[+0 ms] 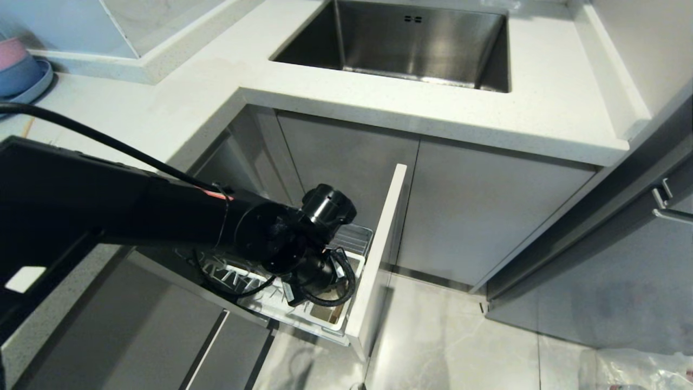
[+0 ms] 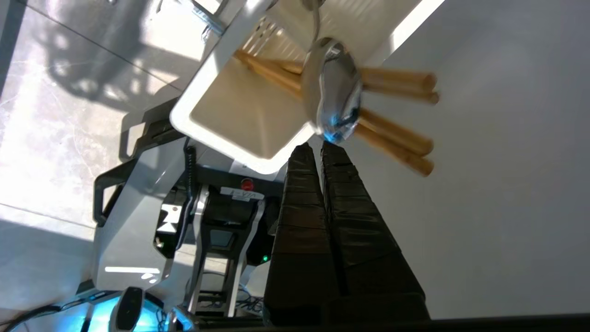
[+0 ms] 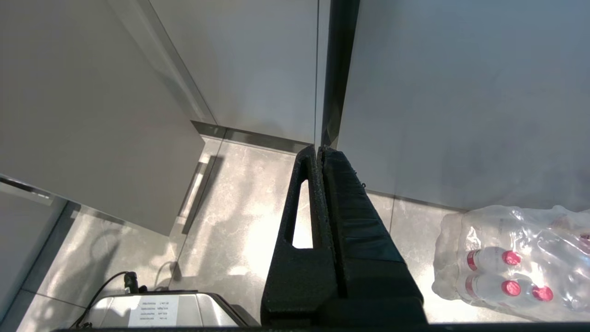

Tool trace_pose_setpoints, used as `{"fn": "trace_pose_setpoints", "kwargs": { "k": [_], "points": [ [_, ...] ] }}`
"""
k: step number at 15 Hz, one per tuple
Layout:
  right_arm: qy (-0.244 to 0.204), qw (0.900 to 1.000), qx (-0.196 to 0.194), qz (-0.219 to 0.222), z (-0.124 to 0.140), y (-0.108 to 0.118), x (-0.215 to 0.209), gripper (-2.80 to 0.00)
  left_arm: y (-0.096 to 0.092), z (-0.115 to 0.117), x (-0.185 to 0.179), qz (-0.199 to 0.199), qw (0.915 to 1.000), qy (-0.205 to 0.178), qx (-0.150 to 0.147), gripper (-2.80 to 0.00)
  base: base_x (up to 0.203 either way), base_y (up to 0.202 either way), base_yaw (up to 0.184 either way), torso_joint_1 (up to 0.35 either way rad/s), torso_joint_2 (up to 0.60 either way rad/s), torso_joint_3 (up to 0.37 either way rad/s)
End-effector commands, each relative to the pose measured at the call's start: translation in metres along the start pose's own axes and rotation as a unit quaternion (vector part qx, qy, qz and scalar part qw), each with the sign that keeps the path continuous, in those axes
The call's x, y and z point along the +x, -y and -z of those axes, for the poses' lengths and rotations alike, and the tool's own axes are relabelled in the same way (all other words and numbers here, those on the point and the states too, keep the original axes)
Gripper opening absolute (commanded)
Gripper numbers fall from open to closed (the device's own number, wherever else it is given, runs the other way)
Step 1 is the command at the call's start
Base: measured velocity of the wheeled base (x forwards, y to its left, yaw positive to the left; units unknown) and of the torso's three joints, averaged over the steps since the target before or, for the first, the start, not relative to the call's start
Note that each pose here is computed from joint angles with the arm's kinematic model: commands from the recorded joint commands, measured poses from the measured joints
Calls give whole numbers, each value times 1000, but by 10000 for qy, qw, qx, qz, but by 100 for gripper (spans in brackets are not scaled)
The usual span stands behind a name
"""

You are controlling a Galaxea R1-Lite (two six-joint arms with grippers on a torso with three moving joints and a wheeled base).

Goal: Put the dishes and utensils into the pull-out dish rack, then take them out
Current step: Take the spoon out of the cupboard

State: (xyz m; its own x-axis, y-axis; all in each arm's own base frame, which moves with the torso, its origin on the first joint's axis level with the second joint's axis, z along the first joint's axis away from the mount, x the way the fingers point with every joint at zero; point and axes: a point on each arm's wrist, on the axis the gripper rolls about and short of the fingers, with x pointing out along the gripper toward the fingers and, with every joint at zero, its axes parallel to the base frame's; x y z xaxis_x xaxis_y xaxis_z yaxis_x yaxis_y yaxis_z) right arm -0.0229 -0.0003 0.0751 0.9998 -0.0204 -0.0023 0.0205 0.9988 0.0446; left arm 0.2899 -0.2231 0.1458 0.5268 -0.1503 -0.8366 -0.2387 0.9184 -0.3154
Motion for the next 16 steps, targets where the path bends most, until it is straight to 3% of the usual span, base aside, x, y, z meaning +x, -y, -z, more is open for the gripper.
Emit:
{"fn": "trace_pose_setpoints", "kwargs": {
  "k": [1, 4, 5, 16],
  "points": [
    [-11, 10000, 2, 1, 0, 0, 0, -280, 2, 0, 5, -39, 10000, -19, -19, -280, 0, 0, 0, 0, 0, 0],
    [-11, 10000, 6, 5, 0, 0, 0, -280, 3, 2, 14, -103, 9999, -70, 18, -280, 0, 0, 0, 0, 0, 0],
    [-11, 10000, 6, 6, 0, 0, 0, -280, 4, 2, 14, -98, 9999, -67, 19, 0, 0, 0, 0, 0, 0, 0],
    [-12, 10000, 3, -4, 0, 0, 0, -280, 1, -3, 38, -257, 9996, -59, -82, 0, 0, 0, 0, 0, 0, 0]
  ]
}}
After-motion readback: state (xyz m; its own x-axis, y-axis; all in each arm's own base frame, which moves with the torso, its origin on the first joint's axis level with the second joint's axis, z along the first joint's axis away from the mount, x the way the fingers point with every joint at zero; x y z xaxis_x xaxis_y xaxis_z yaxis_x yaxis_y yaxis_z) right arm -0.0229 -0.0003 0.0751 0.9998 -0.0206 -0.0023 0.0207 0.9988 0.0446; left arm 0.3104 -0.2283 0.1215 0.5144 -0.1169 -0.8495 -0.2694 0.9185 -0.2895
